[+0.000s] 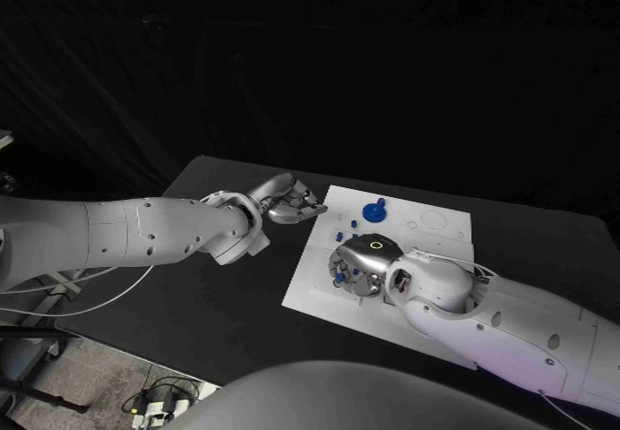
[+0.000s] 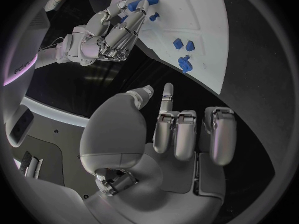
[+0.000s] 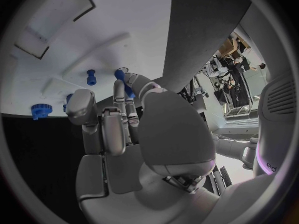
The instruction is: Assemble the parts on the task board
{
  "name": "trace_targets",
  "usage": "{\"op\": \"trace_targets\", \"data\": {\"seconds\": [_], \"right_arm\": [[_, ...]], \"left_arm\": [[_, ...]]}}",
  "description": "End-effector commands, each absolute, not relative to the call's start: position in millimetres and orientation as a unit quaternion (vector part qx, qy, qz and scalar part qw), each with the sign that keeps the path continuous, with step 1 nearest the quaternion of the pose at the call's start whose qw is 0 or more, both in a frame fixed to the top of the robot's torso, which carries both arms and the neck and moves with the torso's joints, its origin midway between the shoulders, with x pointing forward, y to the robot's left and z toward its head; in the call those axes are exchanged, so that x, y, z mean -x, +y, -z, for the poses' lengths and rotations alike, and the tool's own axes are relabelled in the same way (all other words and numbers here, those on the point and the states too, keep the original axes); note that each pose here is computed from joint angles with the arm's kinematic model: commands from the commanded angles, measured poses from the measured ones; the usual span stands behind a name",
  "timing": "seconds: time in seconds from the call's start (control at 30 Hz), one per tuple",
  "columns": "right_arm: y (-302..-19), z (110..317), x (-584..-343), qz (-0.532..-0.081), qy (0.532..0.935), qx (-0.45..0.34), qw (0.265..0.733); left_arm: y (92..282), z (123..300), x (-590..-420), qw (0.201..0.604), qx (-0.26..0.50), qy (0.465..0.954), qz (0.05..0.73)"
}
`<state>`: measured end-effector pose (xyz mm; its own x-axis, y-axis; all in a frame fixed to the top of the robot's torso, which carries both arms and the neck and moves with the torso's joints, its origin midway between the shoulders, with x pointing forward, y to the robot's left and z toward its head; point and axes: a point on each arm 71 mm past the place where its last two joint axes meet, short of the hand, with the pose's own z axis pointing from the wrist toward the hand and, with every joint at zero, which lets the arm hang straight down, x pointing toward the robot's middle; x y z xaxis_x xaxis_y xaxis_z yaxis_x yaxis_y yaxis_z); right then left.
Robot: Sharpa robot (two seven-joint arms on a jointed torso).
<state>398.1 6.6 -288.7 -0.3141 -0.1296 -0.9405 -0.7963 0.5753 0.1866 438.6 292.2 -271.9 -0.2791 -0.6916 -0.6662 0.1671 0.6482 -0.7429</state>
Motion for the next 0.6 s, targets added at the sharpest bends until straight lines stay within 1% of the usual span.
{"op": "trace_targets", "data": {"seconds": [0.03,0.37,0.6], "right_arm": [[8.4,289.3,-396.3,-0.346,0.737,0.313,0.489],[10.3,288.9,-393.0,-0.353,0.742,0.308,0.48],[9.2,289.9,-393.3,-0.348,0.745,0.309,0.478]], "left_arm": [[289.7,273.6,-438.8,0.557,0.188,0.714,0.379],[289.1,274.4,-439.0,0.554,0.189,0.718,0.378],[288.9,274.8,-438.8,0.551,0.19,0.72,0.377]]}}
